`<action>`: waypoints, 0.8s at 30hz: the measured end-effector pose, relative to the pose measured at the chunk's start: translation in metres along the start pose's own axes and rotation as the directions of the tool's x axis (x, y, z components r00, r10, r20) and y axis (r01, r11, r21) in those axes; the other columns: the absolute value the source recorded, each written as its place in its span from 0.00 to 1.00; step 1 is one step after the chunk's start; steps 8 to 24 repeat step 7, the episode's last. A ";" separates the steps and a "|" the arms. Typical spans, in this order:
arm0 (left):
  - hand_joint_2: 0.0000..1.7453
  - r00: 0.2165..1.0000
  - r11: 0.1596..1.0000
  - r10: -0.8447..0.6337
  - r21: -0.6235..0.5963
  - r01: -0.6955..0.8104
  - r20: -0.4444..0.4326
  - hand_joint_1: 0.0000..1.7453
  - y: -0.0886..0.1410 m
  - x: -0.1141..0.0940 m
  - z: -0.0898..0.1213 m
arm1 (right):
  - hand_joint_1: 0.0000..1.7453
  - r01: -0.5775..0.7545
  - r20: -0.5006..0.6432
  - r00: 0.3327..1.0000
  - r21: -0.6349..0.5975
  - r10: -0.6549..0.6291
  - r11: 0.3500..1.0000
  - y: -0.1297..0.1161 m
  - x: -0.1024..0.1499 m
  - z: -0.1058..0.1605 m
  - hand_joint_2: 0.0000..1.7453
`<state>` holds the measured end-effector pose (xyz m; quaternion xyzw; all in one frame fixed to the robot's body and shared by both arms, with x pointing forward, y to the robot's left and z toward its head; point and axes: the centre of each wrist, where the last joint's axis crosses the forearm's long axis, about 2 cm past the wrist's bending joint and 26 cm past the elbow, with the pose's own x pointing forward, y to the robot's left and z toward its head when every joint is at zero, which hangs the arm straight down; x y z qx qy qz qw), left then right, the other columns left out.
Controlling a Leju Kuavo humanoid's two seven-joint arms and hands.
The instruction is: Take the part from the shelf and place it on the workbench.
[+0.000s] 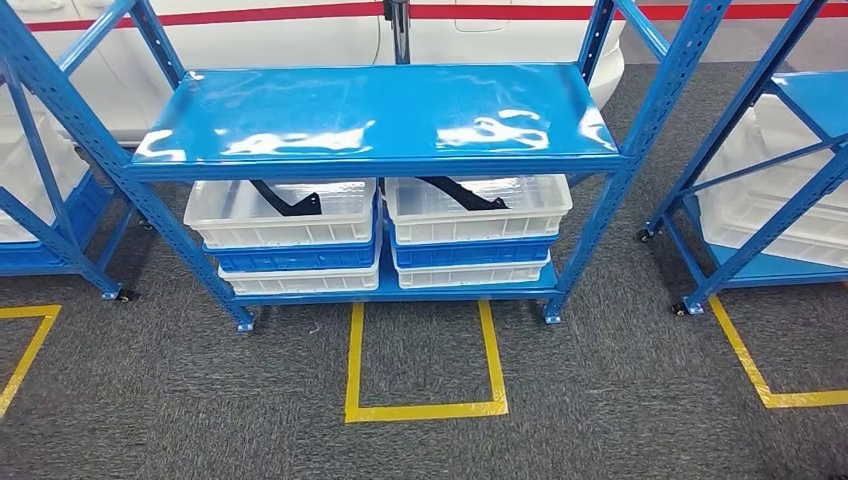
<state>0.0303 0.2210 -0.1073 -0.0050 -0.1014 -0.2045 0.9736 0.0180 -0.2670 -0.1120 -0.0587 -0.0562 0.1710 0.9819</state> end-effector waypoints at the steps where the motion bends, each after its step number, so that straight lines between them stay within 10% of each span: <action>1: 0.00 1.000 1.000 0.011 -0.002 -0.011 0.014 0.00 0.002 0.004 0.000 | 0.00 0.006 -0.008 1.000 0.007 -0.006 1.000 0.001 -0.006 0.000 0.00; 24: 0.00 0.996 0.997 0.071 -0.010 -0.071 0.050 0.00 0.012 0.006 -0.001 | 0.00 0.045 -0.022 0.999 0.047 -0.044 0.998 0.002 -0.027 0.001 0.00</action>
